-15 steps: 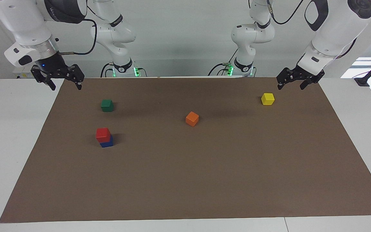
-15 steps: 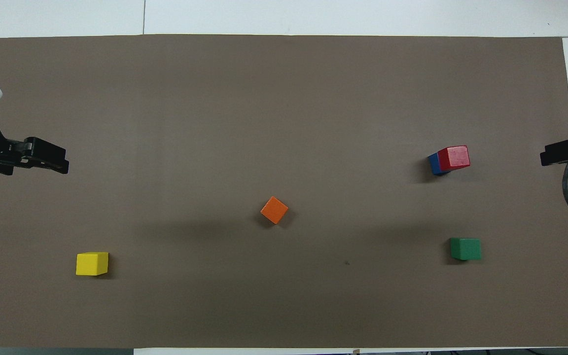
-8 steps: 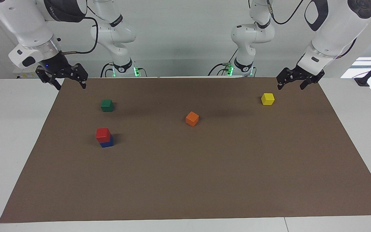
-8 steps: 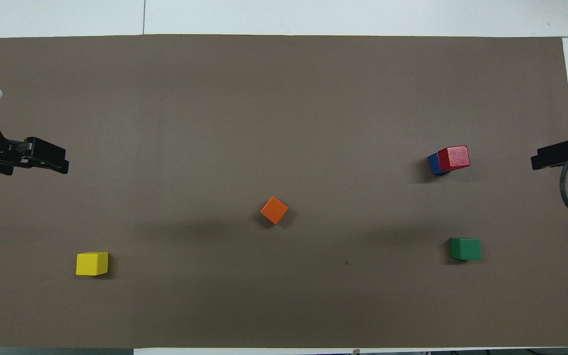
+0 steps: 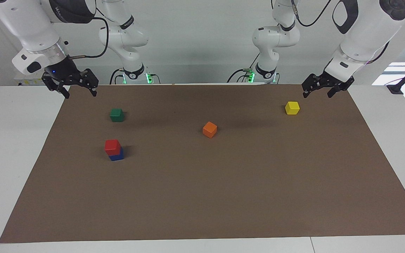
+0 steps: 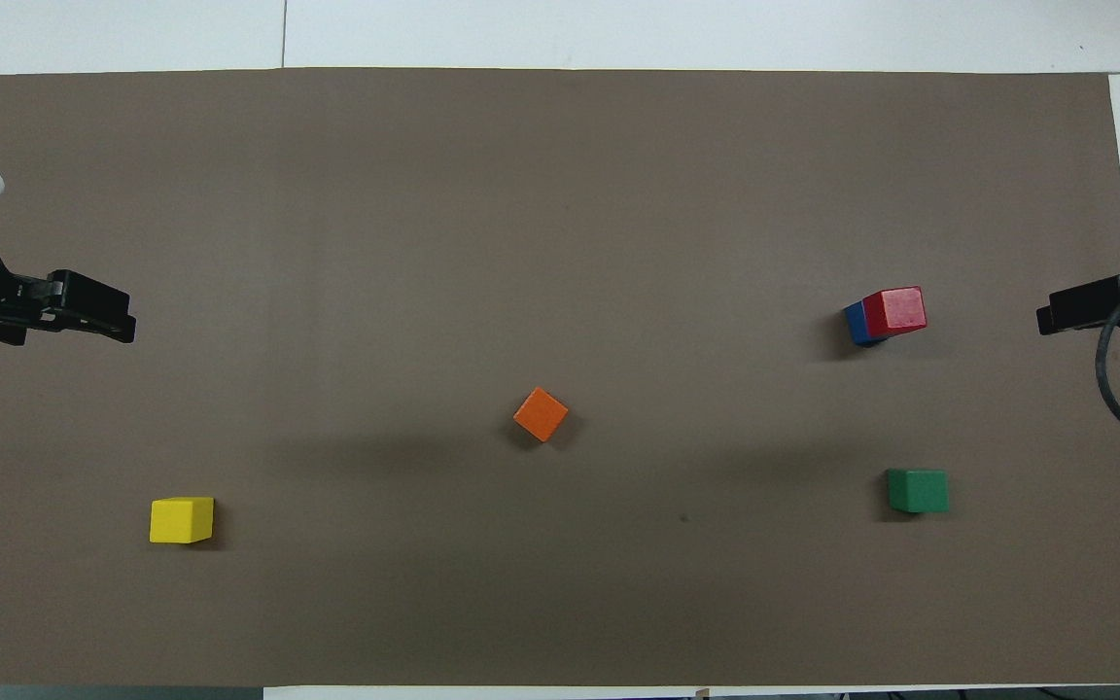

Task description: Transfer red block to right arm and stack on blue block

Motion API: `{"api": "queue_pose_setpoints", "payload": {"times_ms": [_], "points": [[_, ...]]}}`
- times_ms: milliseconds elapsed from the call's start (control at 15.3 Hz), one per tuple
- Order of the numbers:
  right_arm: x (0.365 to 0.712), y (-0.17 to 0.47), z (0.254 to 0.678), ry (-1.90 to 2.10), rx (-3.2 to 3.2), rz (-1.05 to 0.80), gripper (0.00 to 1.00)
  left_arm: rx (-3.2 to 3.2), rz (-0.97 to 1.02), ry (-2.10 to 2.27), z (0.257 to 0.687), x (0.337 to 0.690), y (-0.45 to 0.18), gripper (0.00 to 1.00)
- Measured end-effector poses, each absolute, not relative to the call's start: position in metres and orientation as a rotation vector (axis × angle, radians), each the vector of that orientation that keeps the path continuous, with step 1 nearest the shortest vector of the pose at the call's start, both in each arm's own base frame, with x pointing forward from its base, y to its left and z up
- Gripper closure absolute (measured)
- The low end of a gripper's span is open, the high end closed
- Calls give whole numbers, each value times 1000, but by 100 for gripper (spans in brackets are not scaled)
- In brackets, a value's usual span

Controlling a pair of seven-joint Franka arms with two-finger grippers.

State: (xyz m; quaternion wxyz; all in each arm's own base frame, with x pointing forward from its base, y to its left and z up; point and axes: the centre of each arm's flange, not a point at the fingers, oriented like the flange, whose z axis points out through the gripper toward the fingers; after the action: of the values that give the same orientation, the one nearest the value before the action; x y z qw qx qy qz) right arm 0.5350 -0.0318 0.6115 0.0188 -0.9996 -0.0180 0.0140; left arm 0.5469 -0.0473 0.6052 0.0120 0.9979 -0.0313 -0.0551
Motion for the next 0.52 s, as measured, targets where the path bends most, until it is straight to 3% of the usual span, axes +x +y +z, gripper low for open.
{"api": "queue_pose_setpoints", "payload": {"times_ms": [524], "points": [[535, -34, 605, -48, -3103, 48, 0, 3111, -172, -98, 605, 547, -47, 0]]}}
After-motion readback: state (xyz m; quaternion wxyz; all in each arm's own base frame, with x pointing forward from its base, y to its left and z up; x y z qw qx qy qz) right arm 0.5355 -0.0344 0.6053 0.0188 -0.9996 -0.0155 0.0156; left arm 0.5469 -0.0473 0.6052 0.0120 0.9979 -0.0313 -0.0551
